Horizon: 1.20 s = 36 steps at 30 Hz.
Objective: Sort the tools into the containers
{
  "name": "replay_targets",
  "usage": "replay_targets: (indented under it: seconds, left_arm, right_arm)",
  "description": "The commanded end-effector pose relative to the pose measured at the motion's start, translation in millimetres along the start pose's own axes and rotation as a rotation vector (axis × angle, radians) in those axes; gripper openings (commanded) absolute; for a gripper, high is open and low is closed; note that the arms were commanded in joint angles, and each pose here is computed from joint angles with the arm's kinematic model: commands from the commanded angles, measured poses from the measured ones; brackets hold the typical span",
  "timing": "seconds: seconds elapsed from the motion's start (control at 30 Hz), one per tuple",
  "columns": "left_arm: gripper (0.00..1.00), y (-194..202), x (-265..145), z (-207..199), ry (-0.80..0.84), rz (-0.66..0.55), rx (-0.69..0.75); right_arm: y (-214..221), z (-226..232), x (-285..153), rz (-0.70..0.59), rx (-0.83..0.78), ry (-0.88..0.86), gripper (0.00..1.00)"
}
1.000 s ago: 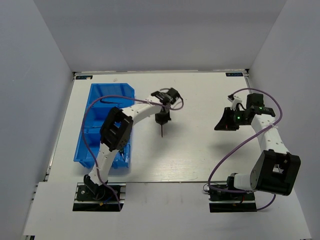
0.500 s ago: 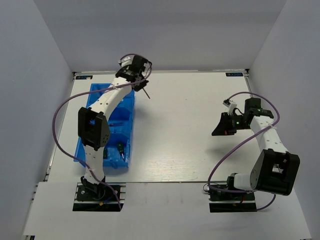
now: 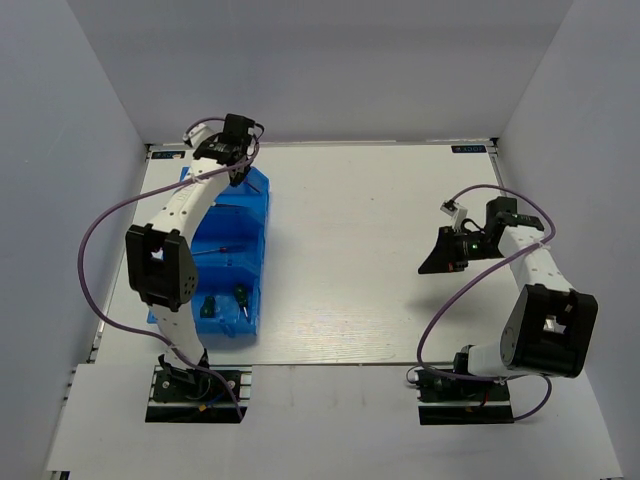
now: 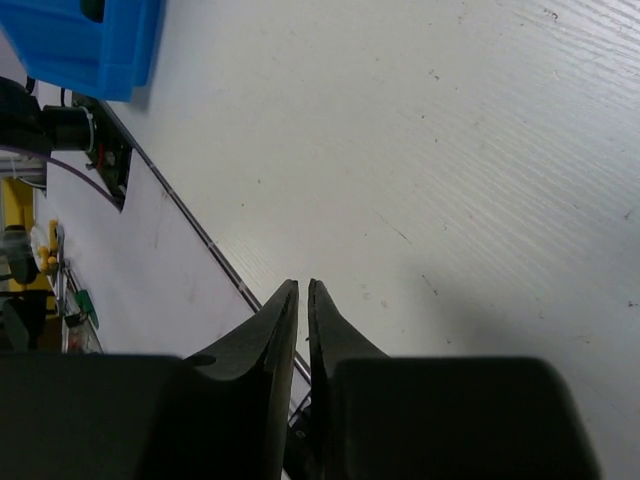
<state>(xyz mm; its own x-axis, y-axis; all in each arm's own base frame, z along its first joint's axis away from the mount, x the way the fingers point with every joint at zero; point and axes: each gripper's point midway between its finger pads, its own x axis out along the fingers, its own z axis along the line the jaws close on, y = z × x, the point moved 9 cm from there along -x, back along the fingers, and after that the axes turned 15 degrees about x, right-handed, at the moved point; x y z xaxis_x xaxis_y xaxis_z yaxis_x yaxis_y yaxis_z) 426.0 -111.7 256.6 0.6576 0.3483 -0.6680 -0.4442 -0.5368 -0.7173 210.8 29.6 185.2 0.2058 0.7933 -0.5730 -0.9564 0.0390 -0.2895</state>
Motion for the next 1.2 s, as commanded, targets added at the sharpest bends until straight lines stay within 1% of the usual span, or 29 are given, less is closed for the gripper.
replay_targets:
  seconds: [0.0,0.07,0.13,0.23,0.27,0.33,0.37,0.4,0.43,0.47,0.53,0.6,0.63,0.67,0.7,0.73,0.77,0.8,0.83,0.87,0.9,0.93,0.97,1.0,1.03,1.07,1.1,1.13,1.17]
  left_arm:
    - [0.00,-2.1,-0.9,20.2,-0.081,-0.007,-0.027]
    - [0.01,2.0,6.8,26.8,-0.103,0.003,-0.024]
    - [0.06,3.6,11.9,32.9,-0.115,0.002,-0.040]
    - [0.26,0.3,13.0,34.9,-0.110,-0.009,-0.055]
    - [0.46,0.9,12.7,34.4,-0.105,-0.002,-0.055]
    - [0.61,-6.9,8.5,36.1,-0.094,-0.019,-0.076]
    - [0.66,-4.6,9.8,36.4,-0.088,-0.011,-0.062]
    - [0.72,-7.0,9.4,39.7,-0.076,-0.011,-0.061]
    - [0.74,-12.9,5.8,37.1,-0.051,-0.035,-0.065]
    - [0.76,-15.4,7.4,39.2,-0.042,-0.031,-0.043]
    - [0.76,-19.4,6.4,39.5,-0.026,-0.024,-0.027]
    - [0.76,-26.5,-2.2,36.2,0.024,-0.028,0.017]
    - [0.76,-32.2,-7.9,33.1,0.064,-0.040,0.045]
    - [0.72,-37.3,-14.5,22.9,0.176,-0.043,0.076]
    - [0.64,-37.7,-26.1,22.2,0.252,-0.060,0.205]
    - [0.54,-24.2,-35.1,16.7,0.408,0.000,0.301]
    - [0.40,-23.4,-44.4,7.3,0.563,-0.038,0.383]
    - [0.13,-17.8,-50.6,10.8,0.659,-0.045,0.494]
    - [0.08,-4.6,-64.6,20.1,0.776,-0.005,0.540]
    - [0.08,6.3,-75.5,24.3,0.815,0.006,0.591]
    - [0.09,10.8,-81.5,33.9,0.845,-0.009,0.653]
    - [0.18,34.3,-82.5,47.9,0.872,0.048,0.691]
    - [0.28,31.3,-105.3,62.4,0.916,-0.004,0.703]
    - [0.41,39.1,-115.1,70.5,0.961,-0.007,0.733]
    - [0.74,49.2,-116.9,84.0,0.966,0.005,0.775]
    - [0.84,54.1,-125.7,90.8,0.986,0.008,0.798]
    - [0.95,53.3,-141.1,103.6,1.001,-0.010,0.811]
    - [0.97,56.9,-145.4,110.6,0.988,-0.011,0.828]
    - [0.99,57.9,-150.6,116.6,0.989,-0.013,0.828]
  right_arm:
    - [-5.9,11.8,-7.5,-0.020,-0.047,-0.037,0.15]
    - [-5.1,12.9,-9.2,-0.028,-0.063,-0.023,0.17]
    - [-4.2,13.8,-10.4,-0.032,-0.066,-0.018,0.18]
    - [-2.8,15.3,-11.7,-0.030,-0.060,-0.010,0.20]
    - [-4.2,16.7,-12.9,-0.034,-0.063,-0.008,0.21]
    - [-4.0,18.3,-14.4,-0.036,-0.059,-0.006,0.24]
    - [-5.0,19.5,-15.2,-0.038,-0.065,-0.004,0.27]
    - [-5.4,21.0,-16.3,-0.041,-0.070,-0.002,0.27]
    - [-6.2,22.7,-17.4,-0.046,-0.073,-0.003,0.27]
    - [-5.9,23.8,-18.2,-0.048,-0.074,-0.001,0.27]
    - [-5.0,26.6,-19.4,-0.051,-0.078,0.002,0.27]
    - [-3.4,28.9,-21.2,-0.053,-0.078,0.009,0.28]
    - [-2.4,29.6,-22.4,-0.057,-0.082,0.016,0.28]
    - [-1.8,30.5,-23.2,-0.057,-0.083,0.019,0.28]
    - [-0.6,29.2,-23.1,-0.056,-0.083,0.037,0.28]
    - [1.9,29.8,-25.1,-0.068,-0.100,0.064,0.28]
    - [0.8,28.9,-25.4,-0.079,-0.112,0.082,0.29]
    - [1.6,25.4,-26.8,-0.097,-0.104,0.147,0.32]
    - [3.3,25.8,-28.4,-0.116,-0.112,0.171,0.33]
    - [2.2,23.0,-27.9,-0.136,-0.126,0.193,0.34]
    - [-0.2,22.7,-30.2,-0.181,-0.122,0.240,0.37]
    - [3.4,20.4,-31.7,-0.204,-0.127,0.286,0.71]
    - [0.9,21.6,-34.4,-0.251,-0.153,0.312,0.90]
    - [-2.7,21.2,-36.9,-0.297,-0.140,0.351,0.90]
    - [-2.7,20.2,-38.6,-0.318,-0.139,0.384,0.90]
    - [-1.3,21.7,-42.0,-0.360,-0.152,0.415,0.90]
    - [-2.8,22.5,-42.6,-0.394,-0.129,0.427,0.90]
    - [-1.7,18.7,-45.2,-0.417,-0.107,0.485,0.90]
    - [0.6,21.2,-47.7,-0.444,-0.101,0.502,0.90]
